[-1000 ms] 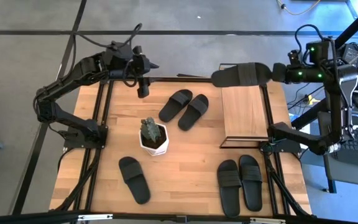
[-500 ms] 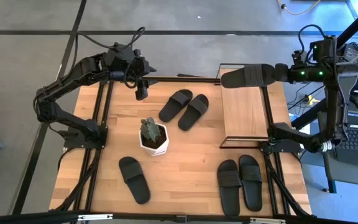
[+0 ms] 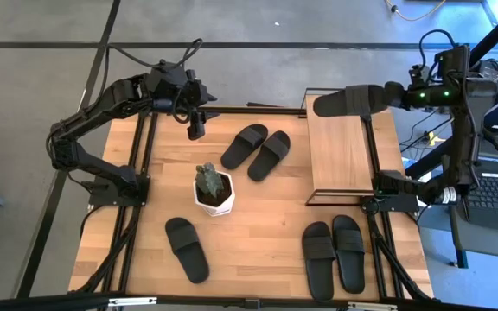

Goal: Pick and place slides into the shelf
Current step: Put the black slide on the shelf

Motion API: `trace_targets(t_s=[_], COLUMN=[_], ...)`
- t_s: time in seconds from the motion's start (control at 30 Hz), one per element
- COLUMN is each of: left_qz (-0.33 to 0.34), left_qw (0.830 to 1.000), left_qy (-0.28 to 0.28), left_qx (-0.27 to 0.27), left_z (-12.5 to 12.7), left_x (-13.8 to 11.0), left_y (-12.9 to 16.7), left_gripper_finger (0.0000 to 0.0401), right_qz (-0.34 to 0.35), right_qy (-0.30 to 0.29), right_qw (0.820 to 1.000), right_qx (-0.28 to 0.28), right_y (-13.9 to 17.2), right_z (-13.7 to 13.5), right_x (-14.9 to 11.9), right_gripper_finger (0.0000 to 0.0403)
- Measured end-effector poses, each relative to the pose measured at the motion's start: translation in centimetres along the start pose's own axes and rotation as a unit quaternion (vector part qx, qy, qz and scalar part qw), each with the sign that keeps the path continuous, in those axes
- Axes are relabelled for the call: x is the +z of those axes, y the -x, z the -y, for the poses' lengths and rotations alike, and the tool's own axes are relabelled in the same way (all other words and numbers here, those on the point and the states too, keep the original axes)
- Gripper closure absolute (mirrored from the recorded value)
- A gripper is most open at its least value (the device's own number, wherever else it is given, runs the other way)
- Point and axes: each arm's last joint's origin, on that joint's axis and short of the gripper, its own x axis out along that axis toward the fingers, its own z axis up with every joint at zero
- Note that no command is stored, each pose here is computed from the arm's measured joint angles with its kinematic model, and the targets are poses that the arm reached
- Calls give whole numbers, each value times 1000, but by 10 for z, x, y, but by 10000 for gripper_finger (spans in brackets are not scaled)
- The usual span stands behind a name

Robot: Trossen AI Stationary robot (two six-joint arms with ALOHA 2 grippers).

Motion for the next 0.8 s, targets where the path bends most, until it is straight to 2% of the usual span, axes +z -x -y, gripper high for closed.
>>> trace_targets(t_s=[0.23,0.47,0.8], left_qz=[-1,-1,-1], left_qw=[1000,1000,1000], left_qy=[0,0,12], left_qx=[-1,0,0], left_z=[0,0,0], left_x=[0,0,0], left_y=[0,0,0], left_gripper_finger=[194,194,194], right_qz=[-70,-73,-102], right_qy=[-14,-16,-37], right_qw=[997,997,992], right_qx=[-35,-34,-65], right_y=[-39,-66,-96], right_z=[23,37,58], right_x=[-21,-40,-52], right_gripper_finger=[371,371,372])
